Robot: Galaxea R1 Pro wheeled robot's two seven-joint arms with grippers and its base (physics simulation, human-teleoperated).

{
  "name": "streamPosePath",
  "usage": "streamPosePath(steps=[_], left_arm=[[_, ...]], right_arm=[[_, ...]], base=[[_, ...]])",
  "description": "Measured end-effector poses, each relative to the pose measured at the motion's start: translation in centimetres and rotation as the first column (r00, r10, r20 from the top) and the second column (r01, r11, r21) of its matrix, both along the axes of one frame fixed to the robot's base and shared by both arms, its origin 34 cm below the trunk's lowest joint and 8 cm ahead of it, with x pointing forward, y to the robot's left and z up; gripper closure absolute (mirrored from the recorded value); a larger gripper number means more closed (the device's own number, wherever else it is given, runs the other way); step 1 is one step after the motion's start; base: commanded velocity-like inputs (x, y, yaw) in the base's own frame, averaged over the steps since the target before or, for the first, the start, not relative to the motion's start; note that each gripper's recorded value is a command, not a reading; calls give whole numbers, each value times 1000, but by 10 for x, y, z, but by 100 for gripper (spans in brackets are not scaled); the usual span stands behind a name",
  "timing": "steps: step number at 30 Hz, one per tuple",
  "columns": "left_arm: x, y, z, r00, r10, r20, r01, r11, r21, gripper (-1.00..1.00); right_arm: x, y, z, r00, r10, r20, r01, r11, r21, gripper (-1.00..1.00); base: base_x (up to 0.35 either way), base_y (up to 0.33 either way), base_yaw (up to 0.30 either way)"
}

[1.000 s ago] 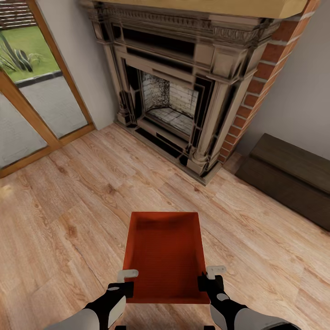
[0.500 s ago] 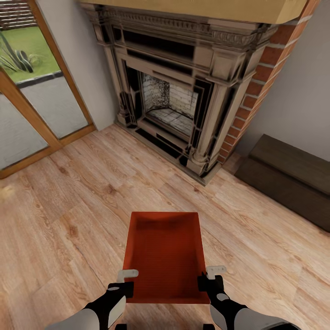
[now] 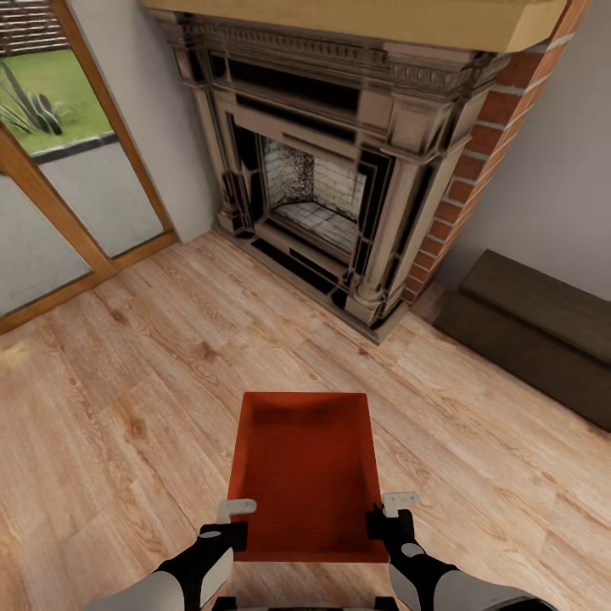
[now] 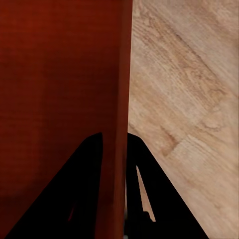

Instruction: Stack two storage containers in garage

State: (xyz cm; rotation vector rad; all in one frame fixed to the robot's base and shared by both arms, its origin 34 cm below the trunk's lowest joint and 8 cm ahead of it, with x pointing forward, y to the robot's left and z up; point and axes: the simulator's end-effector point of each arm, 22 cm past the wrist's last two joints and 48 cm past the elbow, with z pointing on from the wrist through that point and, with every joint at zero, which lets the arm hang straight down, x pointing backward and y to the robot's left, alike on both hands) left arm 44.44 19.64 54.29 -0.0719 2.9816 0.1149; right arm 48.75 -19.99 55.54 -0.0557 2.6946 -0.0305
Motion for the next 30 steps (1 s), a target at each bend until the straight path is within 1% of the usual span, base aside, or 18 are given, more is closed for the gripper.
streamPosePath(steps=[30], left_arm=[[0,0,1,1000,0,0,0,1000,0,100]], right_arm=[[0,0,1,1000,0,1,0,1000,-1,100]], base=[[0,0,0]])
